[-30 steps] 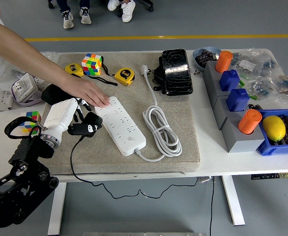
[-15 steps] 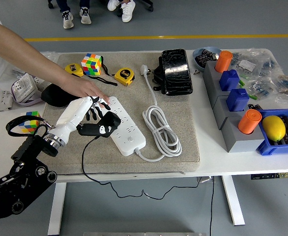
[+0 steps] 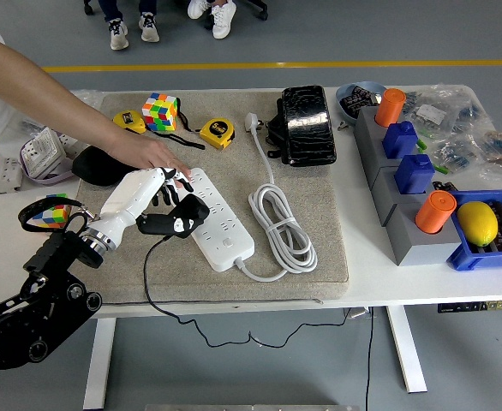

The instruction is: Put the plug near the board,insert it into the board,press the button,pull the plug out

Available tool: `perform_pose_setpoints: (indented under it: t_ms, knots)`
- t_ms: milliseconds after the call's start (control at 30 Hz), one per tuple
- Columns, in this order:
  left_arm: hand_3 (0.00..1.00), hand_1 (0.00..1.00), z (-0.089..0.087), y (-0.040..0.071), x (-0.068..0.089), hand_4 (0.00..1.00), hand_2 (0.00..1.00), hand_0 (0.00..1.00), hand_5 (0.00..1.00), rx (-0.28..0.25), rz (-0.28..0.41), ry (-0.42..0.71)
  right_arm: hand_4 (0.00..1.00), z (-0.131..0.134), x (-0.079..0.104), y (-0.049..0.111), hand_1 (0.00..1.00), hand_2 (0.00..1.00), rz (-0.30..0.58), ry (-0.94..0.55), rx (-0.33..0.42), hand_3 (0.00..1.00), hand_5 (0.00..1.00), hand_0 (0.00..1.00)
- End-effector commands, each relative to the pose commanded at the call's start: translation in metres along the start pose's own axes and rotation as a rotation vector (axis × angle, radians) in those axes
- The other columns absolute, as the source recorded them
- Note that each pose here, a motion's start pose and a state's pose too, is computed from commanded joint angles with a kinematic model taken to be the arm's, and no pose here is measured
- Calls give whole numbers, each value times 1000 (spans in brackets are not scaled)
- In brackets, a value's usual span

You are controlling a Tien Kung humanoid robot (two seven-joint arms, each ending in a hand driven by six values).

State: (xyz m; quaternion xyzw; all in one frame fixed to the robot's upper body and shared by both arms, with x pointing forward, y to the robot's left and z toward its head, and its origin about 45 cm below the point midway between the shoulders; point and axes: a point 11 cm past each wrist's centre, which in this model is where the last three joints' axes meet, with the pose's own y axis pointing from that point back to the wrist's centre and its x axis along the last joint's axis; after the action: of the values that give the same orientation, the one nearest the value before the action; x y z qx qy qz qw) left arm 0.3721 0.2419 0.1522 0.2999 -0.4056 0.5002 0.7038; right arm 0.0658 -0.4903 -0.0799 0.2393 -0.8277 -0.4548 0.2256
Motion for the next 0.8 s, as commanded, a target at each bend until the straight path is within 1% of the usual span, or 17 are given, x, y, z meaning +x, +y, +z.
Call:
perform_pose_setpoints:
  t_ms: [267, 600, 800]
  knots:
    - [535, 364, -7, 2, -3, 763, 385, 233, 2, 13, -12, -20, 846, 1, 1, 0, 583, 534, 1, 1, -1, 508, 361, 471]
    - [535, 374, -13, 3, 0, 765, 387, 237, 2, 26, 3, -38, 848, 0, 0, 0, 584, 534, -1, -2, 3, 508, 358, 468]
    - [535, 378, -16, 5, -2, 766, 388, 234, 2, 31, -8, -45, 847, 0, 0, 0, 583, 534, -2, -4, 4, 508, 357, 475]
